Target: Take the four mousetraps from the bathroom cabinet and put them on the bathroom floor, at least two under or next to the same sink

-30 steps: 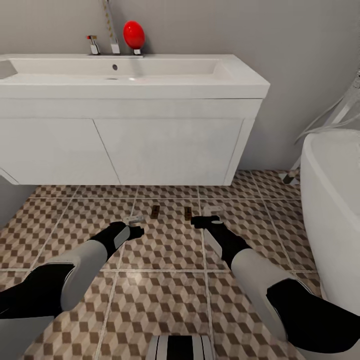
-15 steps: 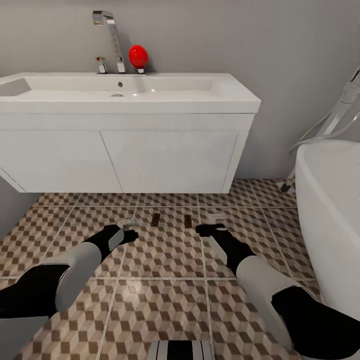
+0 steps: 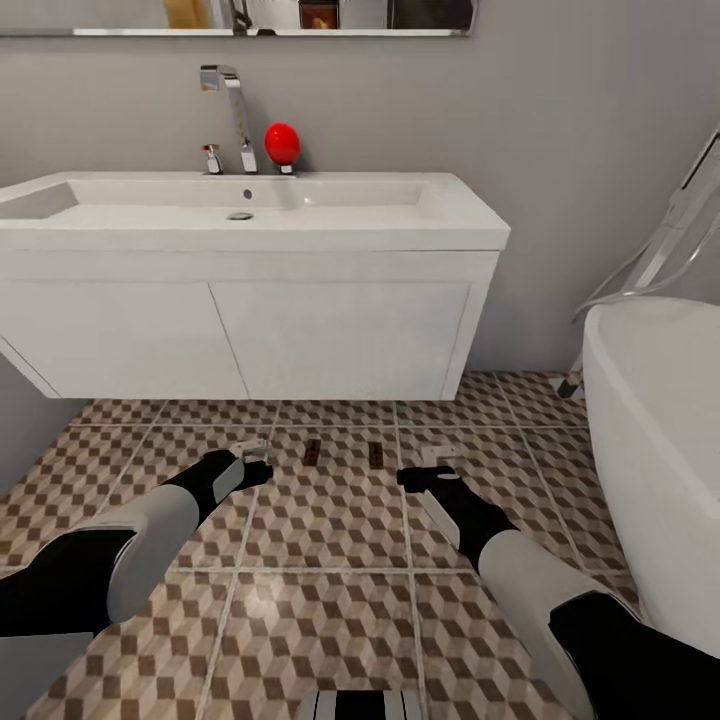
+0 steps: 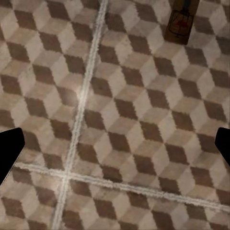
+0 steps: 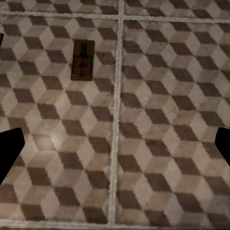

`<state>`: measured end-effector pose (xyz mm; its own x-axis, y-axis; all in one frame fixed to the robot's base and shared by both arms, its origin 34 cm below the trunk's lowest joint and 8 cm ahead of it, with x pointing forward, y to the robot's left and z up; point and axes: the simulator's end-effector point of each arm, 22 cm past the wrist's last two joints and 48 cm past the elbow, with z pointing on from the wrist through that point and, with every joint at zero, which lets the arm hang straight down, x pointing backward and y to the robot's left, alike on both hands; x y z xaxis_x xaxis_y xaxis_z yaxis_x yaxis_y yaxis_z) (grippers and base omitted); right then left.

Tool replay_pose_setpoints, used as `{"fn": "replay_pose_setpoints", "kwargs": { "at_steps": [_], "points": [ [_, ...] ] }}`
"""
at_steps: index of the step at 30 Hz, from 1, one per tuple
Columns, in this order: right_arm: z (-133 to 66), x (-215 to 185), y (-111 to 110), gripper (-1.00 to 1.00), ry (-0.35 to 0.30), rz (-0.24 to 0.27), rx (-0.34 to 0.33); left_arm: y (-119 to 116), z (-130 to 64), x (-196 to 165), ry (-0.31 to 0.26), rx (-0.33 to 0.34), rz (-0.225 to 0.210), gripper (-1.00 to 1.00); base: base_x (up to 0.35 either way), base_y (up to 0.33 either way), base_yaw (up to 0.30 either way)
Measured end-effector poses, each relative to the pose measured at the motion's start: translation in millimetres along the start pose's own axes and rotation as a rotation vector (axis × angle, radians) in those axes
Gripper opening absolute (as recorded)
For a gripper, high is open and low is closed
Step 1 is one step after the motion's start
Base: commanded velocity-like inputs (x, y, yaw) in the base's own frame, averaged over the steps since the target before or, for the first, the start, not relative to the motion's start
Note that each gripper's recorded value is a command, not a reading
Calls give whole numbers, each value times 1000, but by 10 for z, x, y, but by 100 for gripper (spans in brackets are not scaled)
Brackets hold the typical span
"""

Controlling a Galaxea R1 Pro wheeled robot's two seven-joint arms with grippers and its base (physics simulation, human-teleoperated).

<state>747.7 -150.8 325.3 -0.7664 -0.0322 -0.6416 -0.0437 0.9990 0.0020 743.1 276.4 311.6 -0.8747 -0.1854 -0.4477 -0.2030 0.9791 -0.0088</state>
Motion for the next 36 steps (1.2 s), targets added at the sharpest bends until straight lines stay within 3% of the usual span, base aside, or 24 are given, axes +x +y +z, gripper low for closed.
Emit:
{"fn": "replay_pose_setpoints", "kwargs": {
  "at_steps": [17, 24, 36],
  "points": [
    [-223, 350, -144, 100, 86, -1, 18, 211, -278, -269, -1, -29, -11, 100, 0, 0, 0],
    [-320, 348, -220, 100, 103, -3, 28, 490, -394, -407, -6, -66, -19, 100, 0, 0, 0],
    [-516, 507, -292, 100, 151, -3, 40, 588, -583, -537, -6, -78, -25, 100, 0, 0, 0]
  ]
}}
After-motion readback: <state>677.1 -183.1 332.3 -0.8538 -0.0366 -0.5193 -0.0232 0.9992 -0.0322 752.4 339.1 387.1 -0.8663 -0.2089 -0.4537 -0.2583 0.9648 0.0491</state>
